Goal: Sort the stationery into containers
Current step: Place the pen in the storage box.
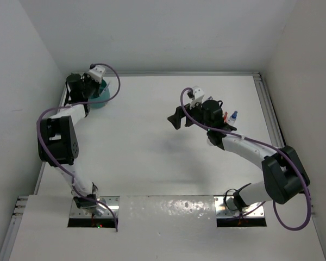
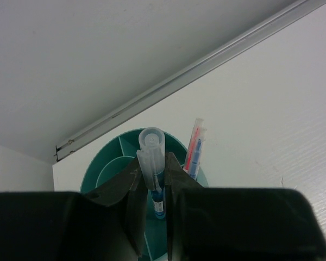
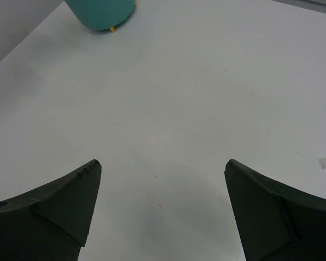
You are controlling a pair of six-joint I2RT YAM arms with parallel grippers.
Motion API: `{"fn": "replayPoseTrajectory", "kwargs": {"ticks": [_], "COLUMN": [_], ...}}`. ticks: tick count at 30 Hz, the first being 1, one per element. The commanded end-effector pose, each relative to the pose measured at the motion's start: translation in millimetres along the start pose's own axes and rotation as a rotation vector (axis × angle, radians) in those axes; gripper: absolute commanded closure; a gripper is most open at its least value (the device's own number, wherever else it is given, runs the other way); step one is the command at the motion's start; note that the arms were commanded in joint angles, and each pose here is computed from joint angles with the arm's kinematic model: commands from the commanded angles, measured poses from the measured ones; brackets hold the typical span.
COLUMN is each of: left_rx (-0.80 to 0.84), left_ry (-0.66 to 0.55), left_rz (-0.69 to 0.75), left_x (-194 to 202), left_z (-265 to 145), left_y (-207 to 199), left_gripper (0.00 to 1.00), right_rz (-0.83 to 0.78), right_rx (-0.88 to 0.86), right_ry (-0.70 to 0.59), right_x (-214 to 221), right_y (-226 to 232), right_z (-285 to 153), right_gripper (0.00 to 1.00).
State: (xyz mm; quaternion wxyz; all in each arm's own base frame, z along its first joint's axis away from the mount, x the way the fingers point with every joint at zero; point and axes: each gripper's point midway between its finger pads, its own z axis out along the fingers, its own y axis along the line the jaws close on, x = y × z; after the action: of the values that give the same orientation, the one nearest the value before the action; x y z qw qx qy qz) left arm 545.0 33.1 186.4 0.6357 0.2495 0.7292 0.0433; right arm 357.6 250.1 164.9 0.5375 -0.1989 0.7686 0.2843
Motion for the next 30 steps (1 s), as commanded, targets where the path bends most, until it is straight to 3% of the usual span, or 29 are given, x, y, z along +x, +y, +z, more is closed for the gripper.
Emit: {"fn": "replayPoseTrajectory", "kwargs": {"ticks": [1,4,6,10,11,18,21,23,24,25,27,29,30], "left_rx": [-0.004,0.004,0.008,-0.002,-0.005,-0.056,-0.075,-0.085,-0.092,-0.094,-0.116,-0.145,-0.153], "left_ry": [-0.081,-0.054,-0.039,-0.013,-0.012,-0.02,-0.047,-0.073,-0.09,-0.096,-0.118,-0.124,-0.123], "left_rz": [0.055,0.041,0.036,0.039,0.039,0.009,-0.013,-0.032,-0.036,-0.061,-0.078,-0.108,-0.117], "left_x": [-18,-3,4,14,14,1,-15,-29,-40,-44,-63,-72,-78], "left_z": [8,11,11,9,8,6,7,7,7,7,6,4,1], "left_y": [12,9,7,9,9,22,29,34,38,40,49,56,59], "left_gripper": [1.0,1.0,0.94,0.64,0.61,0.51,0.44,0.4,0.38,0.37,0.34,0.33,0.32], "right_rz": [0.007,0.009,0.011,0.009,0.007,0.032,0.07,0.11,0.137,0.185,0.239,0.327,0.352], "right_rx": [-0.029,-0.024,-0.016,0.003,0.003,0.094,0.245,0.373,0.427,0.506,0.606,0.693,0.72], "right_ry": [-0.035,-0.027,-0.023,-0.023,-0.024,-0.027,0.02,0.029,0.058,0.01,0.053,0.032,0.074], "right_x": [-22,-20,-19,-21,-22,-30,-34,-49,-40,-60,-47,-59,-42], "right_y": [6,6,4,1,2,-12,-37,-60,-72,-87,-113,-139,-151], "right_z": [4,2,1,0,0,0,3,4,10,11,17,21,32], "right_gripper": [0.07,0.08,0.08,0.08,0.08,0.1,0.21,0.45,0.66,0.73,0.79,0.6,0.52]}}
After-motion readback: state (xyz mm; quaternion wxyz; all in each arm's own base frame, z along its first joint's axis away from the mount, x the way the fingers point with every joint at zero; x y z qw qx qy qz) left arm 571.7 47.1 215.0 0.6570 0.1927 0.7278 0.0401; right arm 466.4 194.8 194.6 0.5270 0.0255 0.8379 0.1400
